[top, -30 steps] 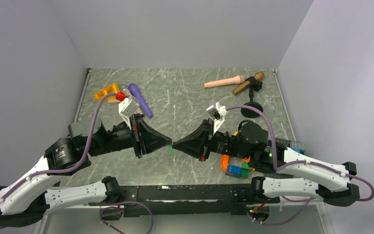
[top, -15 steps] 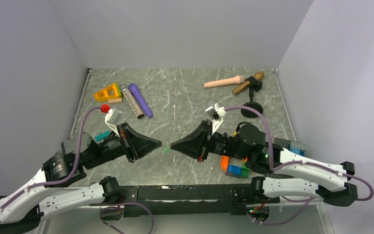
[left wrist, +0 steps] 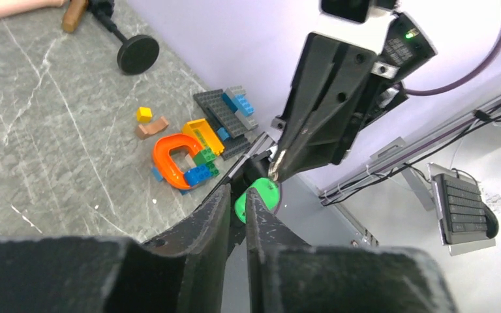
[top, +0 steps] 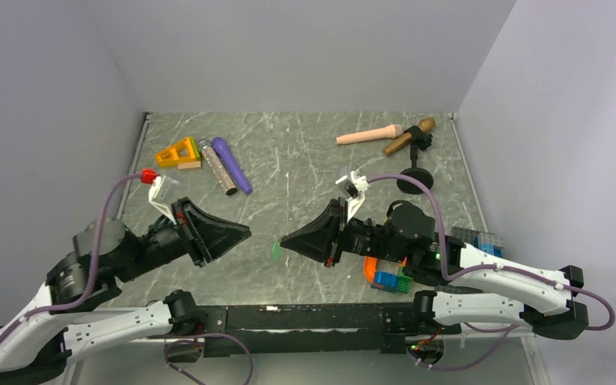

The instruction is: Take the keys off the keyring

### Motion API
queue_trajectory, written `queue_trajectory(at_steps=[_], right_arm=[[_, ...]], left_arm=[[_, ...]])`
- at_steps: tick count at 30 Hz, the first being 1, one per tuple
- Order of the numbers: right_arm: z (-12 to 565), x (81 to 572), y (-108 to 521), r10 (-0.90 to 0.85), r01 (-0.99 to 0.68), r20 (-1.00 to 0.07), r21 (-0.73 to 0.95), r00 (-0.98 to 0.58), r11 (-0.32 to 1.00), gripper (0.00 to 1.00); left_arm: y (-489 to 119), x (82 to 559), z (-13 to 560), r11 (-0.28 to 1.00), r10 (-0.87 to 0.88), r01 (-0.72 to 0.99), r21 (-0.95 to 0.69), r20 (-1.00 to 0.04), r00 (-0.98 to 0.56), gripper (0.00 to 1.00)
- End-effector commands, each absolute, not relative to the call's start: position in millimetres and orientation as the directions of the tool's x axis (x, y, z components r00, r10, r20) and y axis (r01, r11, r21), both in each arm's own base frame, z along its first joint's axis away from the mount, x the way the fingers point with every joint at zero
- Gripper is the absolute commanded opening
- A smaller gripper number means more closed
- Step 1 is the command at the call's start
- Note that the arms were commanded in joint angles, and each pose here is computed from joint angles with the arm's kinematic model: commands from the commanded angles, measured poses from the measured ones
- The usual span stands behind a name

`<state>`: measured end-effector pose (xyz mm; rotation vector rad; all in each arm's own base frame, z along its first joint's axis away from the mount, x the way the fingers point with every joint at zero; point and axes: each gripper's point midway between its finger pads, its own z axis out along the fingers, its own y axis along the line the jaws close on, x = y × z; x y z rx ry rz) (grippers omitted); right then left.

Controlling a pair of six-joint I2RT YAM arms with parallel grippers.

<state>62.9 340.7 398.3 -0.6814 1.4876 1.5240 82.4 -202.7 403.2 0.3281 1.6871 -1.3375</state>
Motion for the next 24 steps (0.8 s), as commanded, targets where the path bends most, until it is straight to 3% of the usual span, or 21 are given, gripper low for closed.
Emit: queue_trajectory(at_steps=[1,5,12,18,24], right_arm=[[416.9,57.0,333.8,0.213,-0.878,-0.867,0.473,-0.45,0.074,0.0],[412.9,54.2,331.8,0.17,-0.888,-0.884,0.453,-0.436,0.08,0.0],[420.1,45.9,329.2,0.153,-0.905,-0.897,0.424,-0.414,0.039,0.0],[422.4,40.4,327.0,0.133,-0.912,-0.905,0.41,-0.404,0.018,0.0],[424.7,39.5,322.2,0.142,-0.915,-0.907,0.403,-0.397,0.016,0.0]], left_arm=[[-186.1,71.9,424.4,0.367,-0.287,0.76,-0.536,-0.843,-0.456,0.27],[-193.9,64.5,425.0,0.354,-0.179,0.81,-0.467,-0.884,-0.431,0.41],[-227.5,56.5,427.3,0.267,-0.042,0.868,-0.42,-0.904,-0.425,0.52],[-251.9,51.3,420.5,0.197,0.05,0.889,-0.413,-0.902,-0.43,0.45],[-262.6,50.9,416.2,0.178,0.074,0.885,-0.431,-0.891,-0.448,0.31]])
